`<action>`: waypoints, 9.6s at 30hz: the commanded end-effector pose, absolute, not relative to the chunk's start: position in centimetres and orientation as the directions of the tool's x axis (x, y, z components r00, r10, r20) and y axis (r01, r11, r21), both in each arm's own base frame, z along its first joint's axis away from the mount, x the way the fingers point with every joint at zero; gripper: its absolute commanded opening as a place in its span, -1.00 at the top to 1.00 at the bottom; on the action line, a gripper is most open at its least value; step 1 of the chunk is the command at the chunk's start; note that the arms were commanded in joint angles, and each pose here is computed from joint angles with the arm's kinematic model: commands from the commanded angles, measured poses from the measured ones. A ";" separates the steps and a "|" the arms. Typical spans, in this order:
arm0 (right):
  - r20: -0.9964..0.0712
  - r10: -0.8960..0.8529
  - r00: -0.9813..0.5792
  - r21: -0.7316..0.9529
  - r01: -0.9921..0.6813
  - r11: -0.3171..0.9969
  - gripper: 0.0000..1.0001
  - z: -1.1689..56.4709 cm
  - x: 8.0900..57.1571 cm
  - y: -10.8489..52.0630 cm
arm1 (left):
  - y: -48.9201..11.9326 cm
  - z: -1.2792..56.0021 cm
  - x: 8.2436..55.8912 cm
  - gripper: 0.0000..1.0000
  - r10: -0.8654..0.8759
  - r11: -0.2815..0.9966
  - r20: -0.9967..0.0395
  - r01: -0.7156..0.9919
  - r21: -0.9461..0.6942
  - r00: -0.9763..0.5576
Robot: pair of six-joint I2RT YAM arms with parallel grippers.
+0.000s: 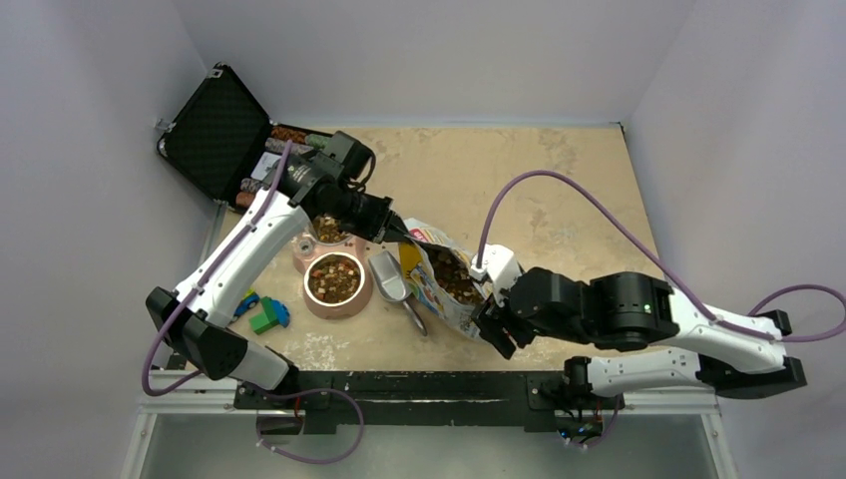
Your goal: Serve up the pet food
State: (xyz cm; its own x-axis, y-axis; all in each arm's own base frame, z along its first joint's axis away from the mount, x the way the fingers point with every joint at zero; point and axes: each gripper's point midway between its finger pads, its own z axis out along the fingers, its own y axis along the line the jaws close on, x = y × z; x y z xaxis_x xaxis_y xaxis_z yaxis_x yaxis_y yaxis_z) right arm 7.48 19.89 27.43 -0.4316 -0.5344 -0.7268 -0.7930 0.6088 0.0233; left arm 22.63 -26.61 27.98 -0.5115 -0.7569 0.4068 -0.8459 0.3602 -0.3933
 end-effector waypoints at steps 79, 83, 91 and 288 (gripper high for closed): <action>-0.743 -0.425 -0.516 -0.017 -0.621 0.784 1.00 26.3 10.0 16.8 | -25.5 28.5 24.2 1.00 -0.723 0.423 0.274 -0.720 -0.551 -0.634; -0.685 -0.433 -0.586 -0.084 -0.527 0.846 1.00 24.3 10.0 13.3 | -21.2 29.4 26.1 1.00 -0.795 0.367 0.239 -0.755 -0.543 -0.558; -0.740 -0.437 -0.511 -0.029 -0.625 0.780 1.00 26.1 10.0 16.3 | -22.3 30.4 25.4 1.00 -0.729 0.453 0.284 -0.751 -0.481 -0.622; -0.643 -0.756 -0.119 -0.549 -0.617 0.564 1.00 27.4 15.7 18.2 | -28.4 31.4 18.3 0.90 -0.611 0.206 0.516 -0.749 -0.629 -0.601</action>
